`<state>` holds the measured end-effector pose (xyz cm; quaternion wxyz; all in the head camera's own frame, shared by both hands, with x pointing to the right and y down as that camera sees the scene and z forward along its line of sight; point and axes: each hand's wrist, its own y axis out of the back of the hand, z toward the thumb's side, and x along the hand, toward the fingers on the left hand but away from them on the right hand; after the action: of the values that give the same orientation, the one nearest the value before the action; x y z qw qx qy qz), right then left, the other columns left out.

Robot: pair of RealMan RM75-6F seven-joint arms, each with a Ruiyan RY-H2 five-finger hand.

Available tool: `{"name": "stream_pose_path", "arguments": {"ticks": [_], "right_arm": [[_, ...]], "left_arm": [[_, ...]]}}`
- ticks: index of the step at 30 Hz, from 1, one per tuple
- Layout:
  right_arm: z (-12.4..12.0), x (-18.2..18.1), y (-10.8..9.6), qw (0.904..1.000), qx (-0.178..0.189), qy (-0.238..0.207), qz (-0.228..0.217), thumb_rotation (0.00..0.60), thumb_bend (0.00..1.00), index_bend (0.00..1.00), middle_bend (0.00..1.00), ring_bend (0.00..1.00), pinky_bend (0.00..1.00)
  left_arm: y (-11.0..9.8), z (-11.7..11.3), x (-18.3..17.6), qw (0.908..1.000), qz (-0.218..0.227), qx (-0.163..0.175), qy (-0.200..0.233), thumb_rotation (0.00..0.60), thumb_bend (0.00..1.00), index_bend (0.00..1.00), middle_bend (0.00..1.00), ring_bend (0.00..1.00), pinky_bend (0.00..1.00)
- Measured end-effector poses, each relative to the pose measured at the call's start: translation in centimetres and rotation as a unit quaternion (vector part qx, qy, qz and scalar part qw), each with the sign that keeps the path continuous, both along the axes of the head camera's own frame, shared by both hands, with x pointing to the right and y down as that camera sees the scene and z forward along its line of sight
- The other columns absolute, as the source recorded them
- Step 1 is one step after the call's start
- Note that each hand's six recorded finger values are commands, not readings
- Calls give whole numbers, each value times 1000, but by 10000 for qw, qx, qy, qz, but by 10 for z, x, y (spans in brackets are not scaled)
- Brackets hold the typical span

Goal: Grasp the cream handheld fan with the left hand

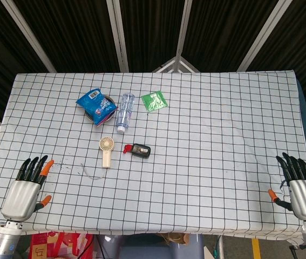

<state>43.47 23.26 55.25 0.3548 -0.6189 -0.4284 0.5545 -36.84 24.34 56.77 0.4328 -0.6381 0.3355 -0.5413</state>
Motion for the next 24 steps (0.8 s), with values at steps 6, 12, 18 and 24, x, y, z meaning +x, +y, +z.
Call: {"name": "stream_pose_path", "arguments": {"ticks": [6, 12, 18, 24], "right_arm": [[0, 0, 0, 10000, 0, -2, 4, 600, 279, 80, 0, 0, 0], [-1, 0, 1, 10000, 4, -18, -8, 600, 278, 80, 0, 0, 0], [0, 0, 0, 10000, -11, -19, -5, 600, 279, 80, 0, 0, 0], [0, 0, -1, 10000, -38, -40, -6, 600, 279, 81, 0, 0, 0]], "left_arm": [[0, 5, -1, 9999, -24, -110, -55, 600, 165, 0, 21, 0, 6], [-7, 9, 4, 9998, 20, -110, -158, 600, 259, 0, 559, 327, 367], [-32, 22, 26, 9995, 144, 63, -266, 600, 546, 74, 850, 533, 514], [-55, 48, 62, 9975, 360, 265, -543, 600, 547, 156, 873, 560, 540]]}}
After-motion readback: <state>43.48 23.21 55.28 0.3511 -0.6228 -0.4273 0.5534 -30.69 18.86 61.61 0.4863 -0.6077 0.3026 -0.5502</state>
